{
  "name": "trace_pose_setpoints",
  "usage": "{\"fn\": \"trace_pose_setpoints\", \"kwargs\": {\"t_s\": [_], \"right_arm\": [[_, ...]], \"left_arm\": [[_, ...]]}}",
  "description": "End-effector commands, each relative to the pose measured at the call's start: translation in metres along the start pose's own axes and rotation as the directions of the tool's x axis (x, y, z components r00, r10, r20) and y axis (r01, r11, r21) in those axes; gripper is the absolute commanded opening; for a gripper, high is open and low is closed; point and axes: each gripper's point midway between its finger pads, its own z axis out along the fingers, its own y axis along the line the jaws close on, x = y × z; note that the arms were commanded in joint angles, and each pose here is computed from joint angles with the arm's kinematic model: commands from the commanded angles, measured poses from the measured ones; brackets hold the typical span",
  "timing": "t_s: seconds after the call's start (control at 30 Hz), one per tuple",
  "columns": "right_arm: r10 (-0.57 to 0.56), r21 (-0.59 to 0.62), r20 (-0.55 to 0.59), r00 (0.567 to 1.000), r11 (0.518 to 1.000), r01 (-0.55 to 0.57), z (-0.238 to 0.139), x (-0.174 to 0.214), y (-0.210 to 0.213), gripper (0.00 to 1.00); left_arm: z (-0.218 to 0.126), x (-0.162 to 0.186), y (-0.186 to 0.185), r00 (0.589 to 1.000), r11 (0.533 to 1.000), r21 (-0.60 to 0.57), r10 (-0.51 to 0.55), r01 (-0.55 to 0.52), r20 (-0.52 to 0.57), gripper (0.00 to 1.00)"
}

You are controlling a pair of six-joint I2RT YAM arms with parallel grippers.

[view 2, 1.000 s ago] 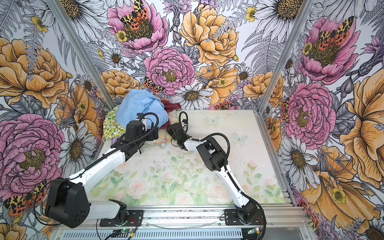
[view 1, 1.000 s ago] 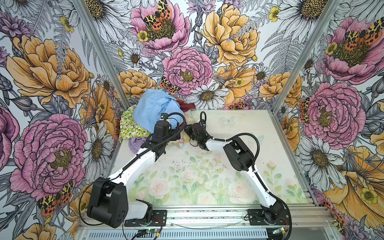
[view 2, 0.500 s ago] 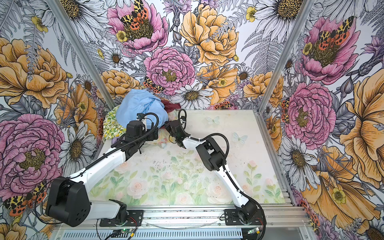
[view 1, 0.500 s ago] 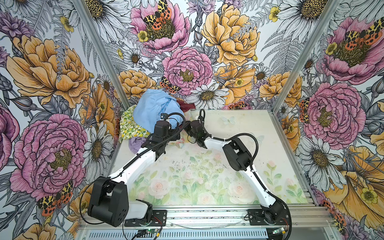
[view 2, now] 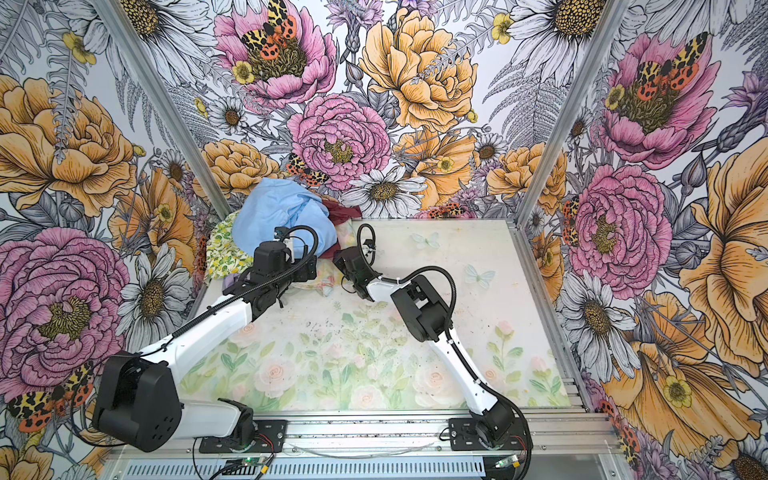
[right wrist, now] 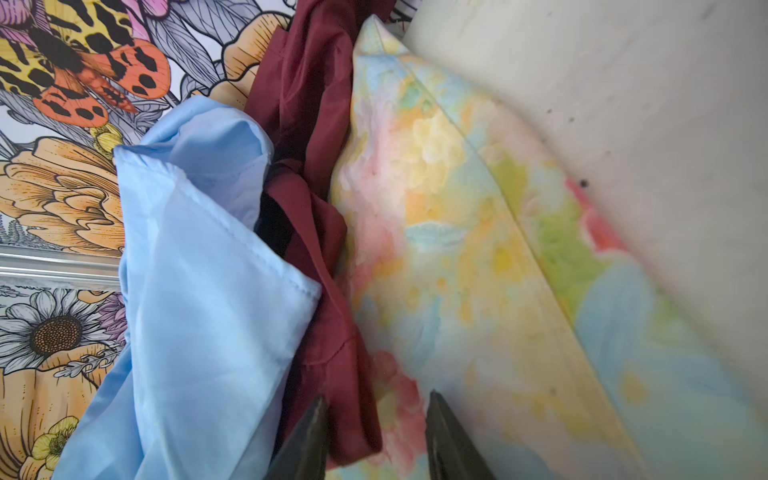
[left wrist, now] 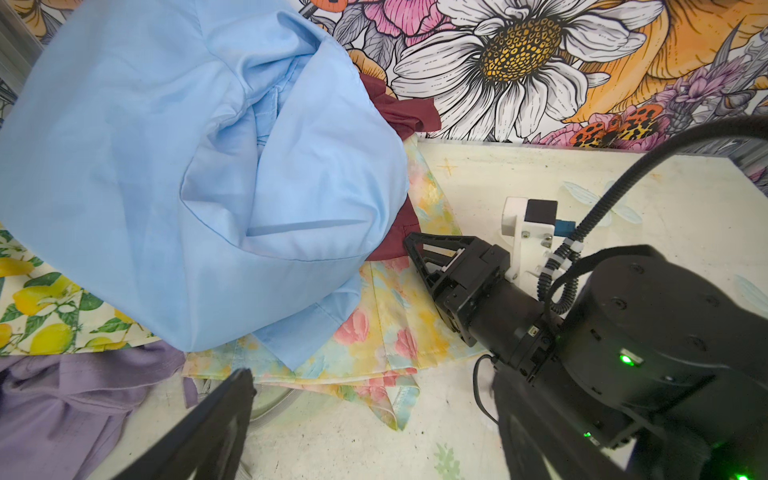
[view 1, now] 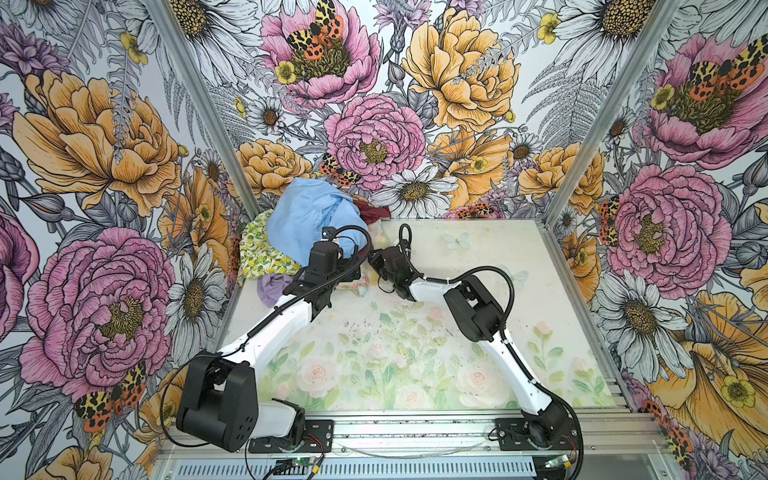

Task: Pick out a specific cloth from the pile
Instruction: 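Lower the right gripper onto the maroon shirt and close on it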

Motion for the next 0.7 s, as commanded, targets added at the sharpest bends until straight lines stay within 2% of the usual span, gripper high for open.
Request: {"fn": "trace_pose_setpoints", "kwargs": {"t_s": [0.0, 0.3, 0.43, 0.67], "right_arm": [[0.005, -0.051, 0.022, 1.000, 0.999, -0.004, 0.008, -0.009, 0.017, 0.41], [0.014, -0.068, 0.007, 1.000, 0.998, -0.014, 0.020, -0.005, 0.023, 0.37], [0.008, -0.063, 0.007, 1.000, 0.998, -0.008, 0.018, -0.004, 0.020, 0.27], [0.025, -0.072, 0.032, 0.999, 0.997, -0.023, 0.009, -0.008, 0.016, 0.19]], "left_arm": [[0.001, -0.012, 0.001, 0.999, 1.000, 0.000, -0.020, 0.020, 0.025, 0.91], [0.002, -0.010, 0.003, 1.000, 1.000, -0.010, -0.015, 0.015, 0.023, 0.91], [0.003, -0.010, 0.003, 1.000, 1.000, -0.011, -0.013, 0.013, 0.020, 0.91], [0.003, -0.009, 0.002, 1.000, 1.000, -0.010, -0.013, 0.013, 0.019, 0.91]]}}
